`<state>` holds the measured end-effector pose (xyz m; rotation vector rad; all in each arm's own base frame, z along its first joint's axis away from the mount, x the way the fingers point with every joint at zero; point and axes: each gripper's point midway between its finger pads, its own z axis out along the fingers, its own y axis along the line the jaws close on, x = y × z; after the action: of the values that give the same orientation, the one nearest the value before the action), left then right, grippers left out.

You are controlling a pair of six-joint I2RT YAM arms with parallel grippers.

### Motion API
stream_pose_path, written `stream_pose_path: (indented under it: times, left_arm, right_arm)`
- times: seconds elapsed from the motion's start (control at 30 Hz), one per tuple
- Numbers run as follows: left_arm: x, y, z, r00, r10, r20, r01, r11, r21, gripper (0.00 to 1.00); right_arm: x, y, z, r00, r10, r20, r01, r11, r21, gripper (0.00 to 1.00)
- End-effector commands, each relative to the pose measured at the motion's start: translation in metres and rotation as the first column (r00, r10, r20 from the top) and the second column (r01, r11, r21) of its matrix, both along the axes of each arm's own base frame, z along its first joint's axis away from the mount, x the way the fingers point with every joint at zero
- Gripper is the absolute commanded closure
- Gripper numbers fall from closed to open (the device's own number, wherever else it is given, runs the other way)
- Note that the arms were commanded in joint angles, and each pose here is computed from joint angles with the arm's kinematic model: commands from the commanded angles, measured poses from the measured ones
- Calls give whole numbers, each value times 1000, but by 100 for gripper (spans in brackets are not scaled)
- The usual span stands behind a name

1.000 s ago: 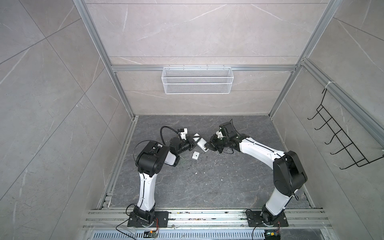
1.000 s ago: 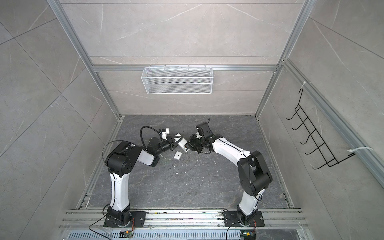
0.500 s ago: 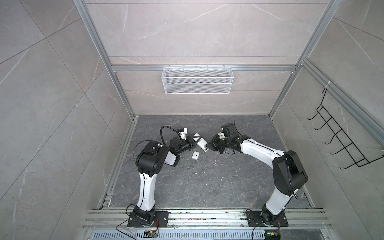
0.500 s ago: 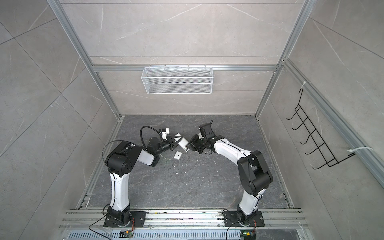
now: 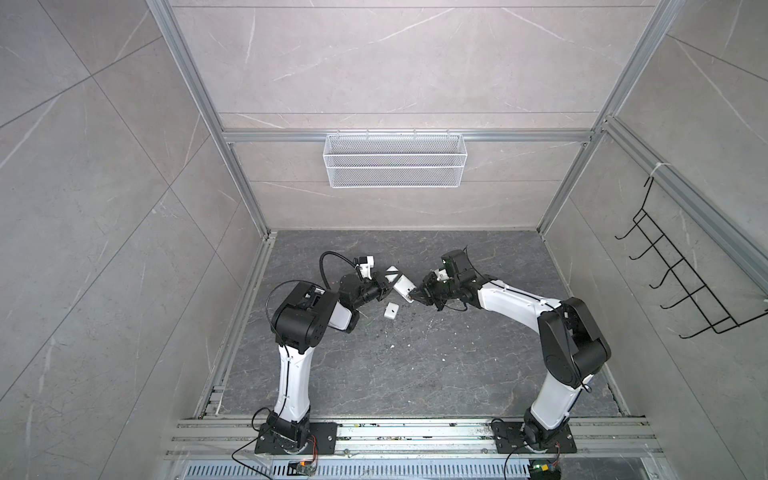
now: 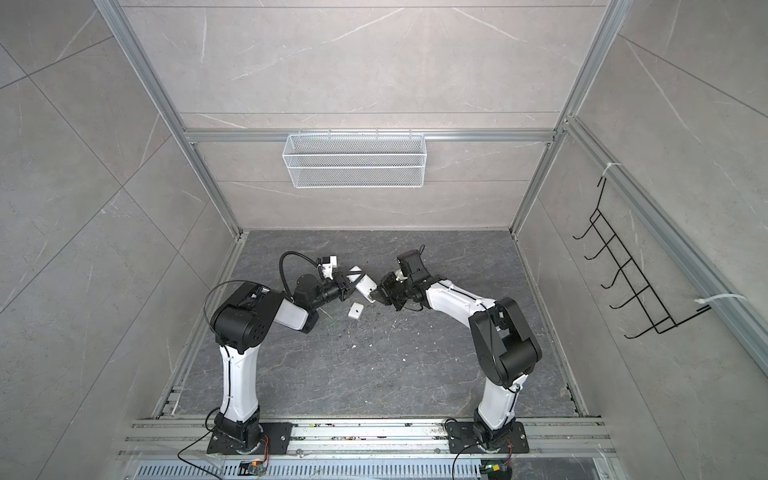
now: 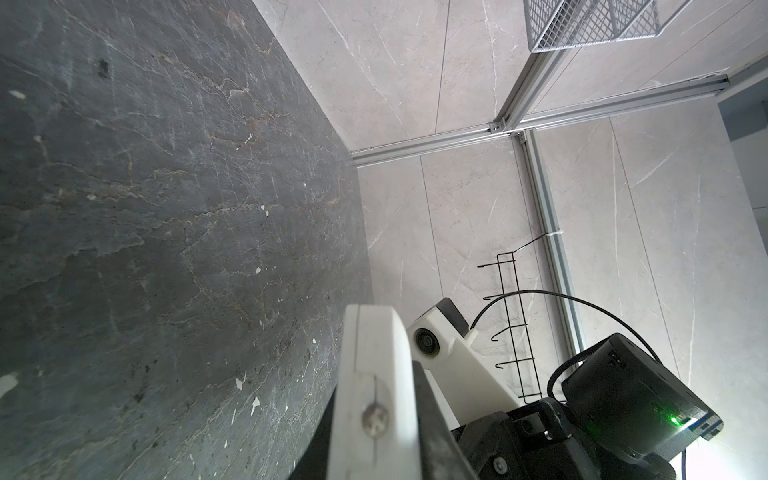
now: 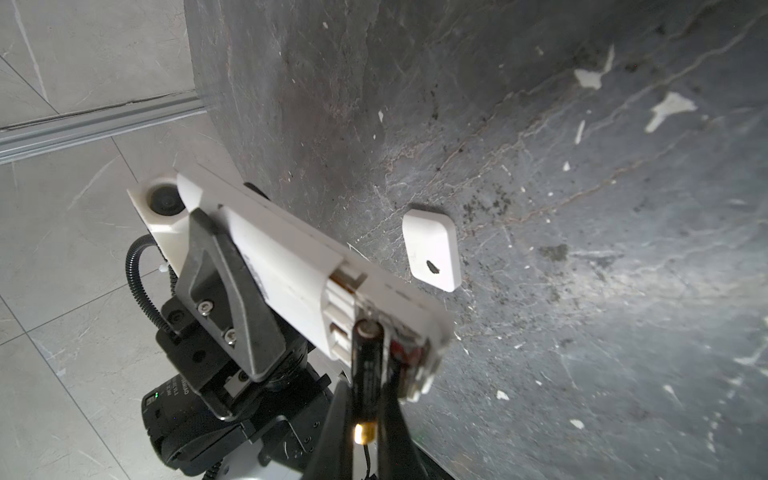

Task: Load the batteries into the remote control
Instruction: 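Insert the battery into the remote's compartment beside the red-topped battery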

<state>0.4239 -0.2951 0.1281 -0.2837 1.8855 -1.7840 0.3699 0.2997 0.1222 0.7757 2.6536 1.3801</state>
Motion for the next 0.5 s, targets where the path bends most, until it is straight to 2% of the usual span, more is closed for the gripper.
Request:
stream_pose_path:
  times: [0.0, 0.47]
  left_arm:
    - [-1, -7, 29, 994, -26, 108, 30, 999, -33, 100]
    - [-2, -5, 32, 995, -15, 100, 20, 999, -44, 100]
  right_arm:
    - [2, 2, -8, 1000, -2, -14, 2, 1000, 12, 90]
    - [2, 0, -9, 1000, 1, -21, -1, 1000, 3, 80]
